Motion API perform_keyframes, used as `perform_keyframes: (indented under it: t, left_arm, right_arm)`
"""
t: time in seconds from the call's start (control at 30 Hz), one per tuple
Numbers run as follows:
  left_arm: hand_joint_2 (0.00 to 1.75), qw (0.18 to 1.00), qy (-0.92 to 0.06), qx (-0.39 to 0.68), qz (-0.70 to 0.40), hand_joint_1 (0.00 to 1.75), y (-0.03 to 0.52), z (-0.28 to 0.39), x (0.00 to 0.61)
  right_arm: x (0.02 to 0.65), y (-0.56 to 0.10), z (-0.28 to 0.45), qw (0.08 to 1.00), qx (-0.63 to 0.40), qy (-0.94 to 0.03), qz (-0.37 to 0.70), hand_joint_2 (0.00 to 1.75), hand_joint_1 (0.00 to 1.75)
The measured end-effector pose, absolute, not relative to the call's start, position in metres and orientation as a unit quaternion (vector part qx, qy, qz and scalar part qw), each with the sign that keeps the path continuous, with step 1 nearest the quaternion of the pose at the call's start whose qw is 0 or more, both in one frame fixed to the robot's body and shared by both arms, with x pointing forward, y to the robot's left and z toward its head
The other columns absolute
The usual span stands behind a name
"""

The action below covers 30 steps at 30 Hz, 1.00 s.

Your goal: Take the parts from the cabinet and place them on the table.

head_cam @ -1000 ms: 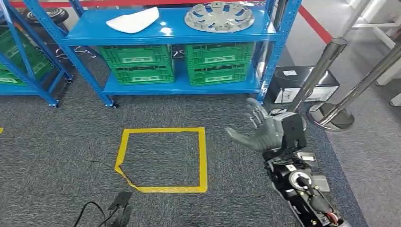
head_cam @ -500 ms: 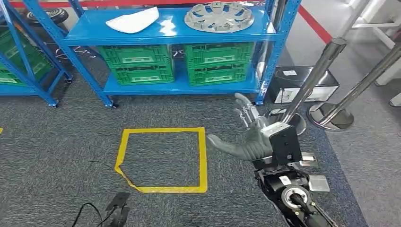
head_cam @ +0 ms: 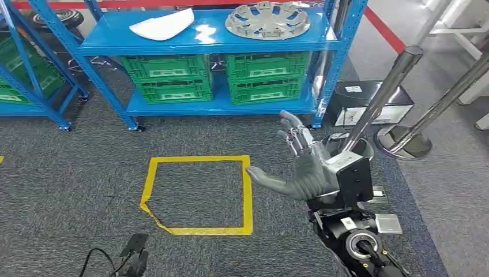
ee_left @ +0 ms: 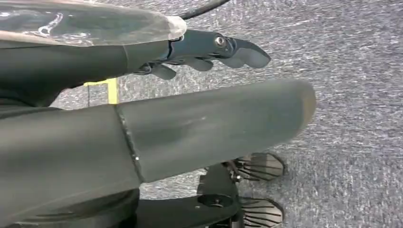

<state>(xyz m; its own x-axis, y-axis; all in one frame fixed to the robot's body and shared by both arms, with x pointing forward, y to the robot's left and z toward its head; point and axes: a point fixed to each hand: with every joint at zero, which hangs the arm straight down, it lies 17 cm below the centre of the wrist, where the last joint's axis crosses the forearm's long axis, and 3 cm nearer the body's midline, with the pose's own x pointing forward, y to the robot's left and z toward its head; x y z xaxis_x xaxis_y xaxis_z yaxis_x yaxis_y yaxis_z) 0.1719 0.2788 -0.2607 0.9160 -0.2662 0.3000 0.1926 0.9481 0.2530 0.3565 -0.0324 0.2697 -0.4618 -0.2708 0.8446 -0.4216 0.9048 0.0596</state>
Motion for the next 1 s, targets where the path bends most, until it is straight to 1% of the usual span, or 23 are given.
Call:
perform_keyframes:
  t: [0.27,0.47,1.0]
  left_arm:
    - [0.00,0.974,-0.156,0.110,-0.118,0.00,0.286,-0.263,0.165]
    - [0.00,0.976,-0.152,0.114,-0.105,0.00,0.291,-0.266,0.151]
    - [0.00,0.977,-0.149,0.114,-0.103,0.00,0.291,-0.267,0.147]
  right_arm:
    - [0.365,-0.050,0.269,0.477,0.144,-0.865,0.064,1.75,0.00]
    - [0.381,-0.083,0.255,0.493,0.095,-0.863,0.054,1.75,0.00]
    - [0.391,-0.108,0.248,0.500,0.066,-0.862,0.046,1.75,0.00]
